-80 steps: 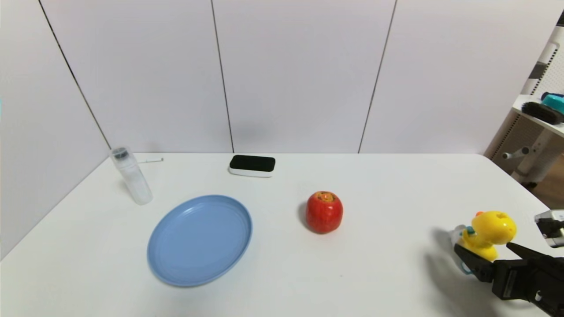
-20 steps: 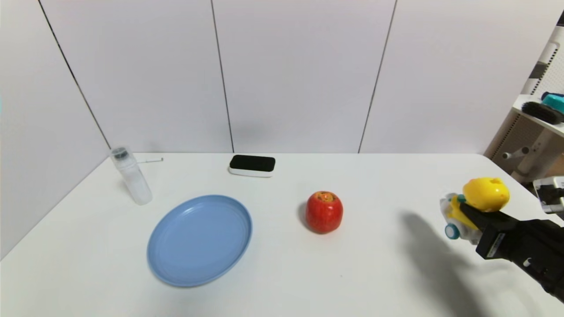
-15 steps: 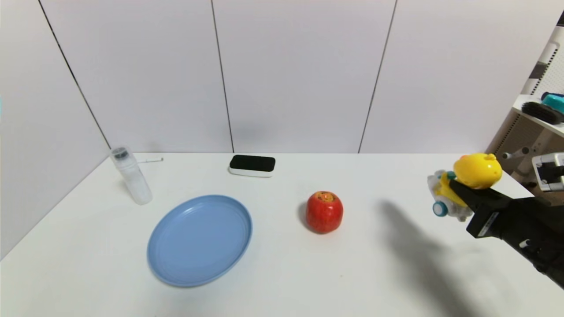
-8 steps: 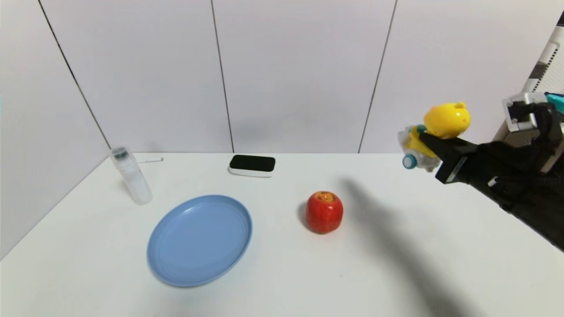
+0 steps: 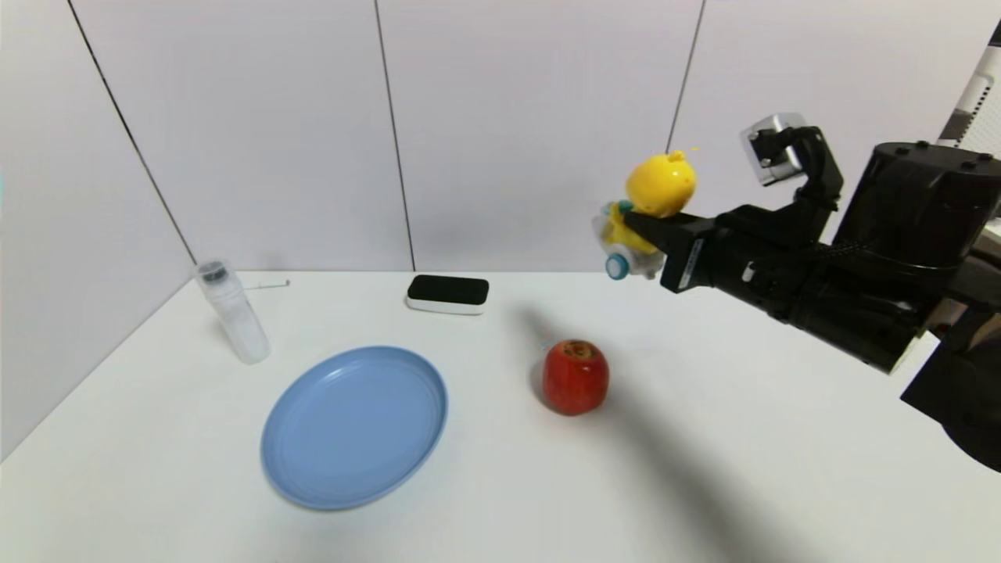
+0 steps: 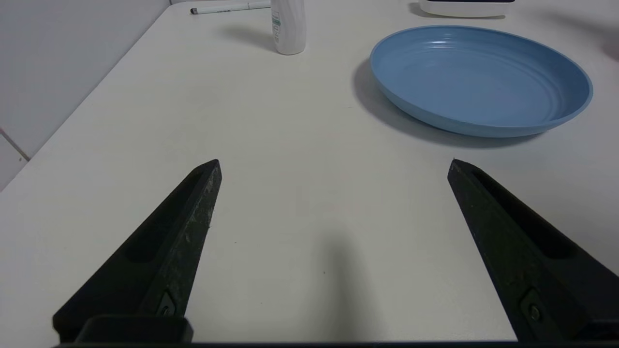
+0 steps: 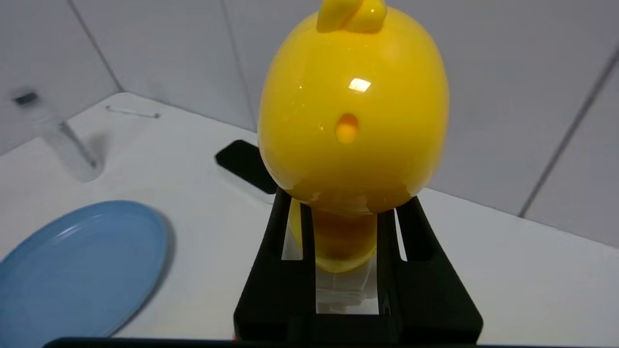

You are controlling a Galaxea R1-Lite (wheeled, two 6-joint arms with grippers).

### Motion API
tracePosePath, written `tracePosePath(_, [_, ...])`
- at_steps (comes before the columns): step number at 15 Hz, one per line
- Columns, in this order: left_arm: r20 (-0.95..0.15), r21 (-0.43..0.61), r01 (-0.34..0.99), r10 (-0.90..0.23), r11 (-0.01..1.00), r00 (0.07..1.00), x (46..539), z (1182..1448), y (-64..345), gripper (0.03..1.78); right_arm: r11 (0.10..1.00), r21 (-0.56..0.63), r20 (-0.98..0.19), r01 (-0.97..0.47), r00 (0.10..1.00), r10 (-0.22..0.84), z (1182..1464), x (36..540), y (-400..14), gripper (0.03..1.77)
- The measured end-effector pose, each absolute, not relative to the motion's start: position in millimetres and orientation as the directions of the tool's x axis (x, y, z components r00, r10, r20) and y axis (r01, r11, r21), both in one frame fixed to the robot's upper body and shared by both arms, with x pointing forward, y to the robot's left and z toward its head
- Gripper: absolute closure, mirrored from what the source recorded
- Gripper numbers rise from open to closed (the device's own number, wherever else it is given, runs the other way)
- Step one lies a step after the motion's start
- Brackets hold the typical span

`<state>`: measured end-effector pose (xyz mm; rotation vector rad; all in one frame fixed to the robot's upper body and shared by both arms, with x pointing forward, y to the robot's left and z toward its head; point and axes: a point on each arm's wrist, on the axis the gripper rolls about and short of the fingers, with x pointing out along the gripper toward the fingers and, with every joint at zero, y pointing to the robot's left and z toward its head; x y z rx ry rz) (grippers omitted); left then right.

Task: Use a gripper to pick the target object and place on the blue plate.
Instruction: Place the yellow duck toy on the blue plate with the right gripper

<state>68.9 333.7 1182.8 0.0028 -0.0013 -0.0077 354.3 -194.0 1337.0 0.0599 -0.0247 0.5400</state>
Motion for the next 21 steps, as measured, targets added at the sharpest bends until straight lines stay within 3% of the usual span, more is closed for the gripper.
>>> tracePosePath(5, [0.001,0.003,0.008,-0.008,1.0,1.0,68.9,1182.8,333.7,0.12,0.768,0.046,0.057,-0.639,0.769,0.637,1338.4,358.8,-154.6,1.45])
tracePosePath(14, [0.001,0.003,0.008,-0.008,1.0,1.0,68.9,1182.8,333.7,0.12,0.635,0.047,0.031,-0.771,0.637,0.771,1319.3,368.3,-80.9,1.45])
tracePosePath(21, [0.001,0.003,0.008,-0.008,1.0,1.0,68.9,1182.8,333.7,0.12,0.503,0.053,-0.052,-0.862,0.501,0.864,1279.4,342.9,-18.3,1.45])
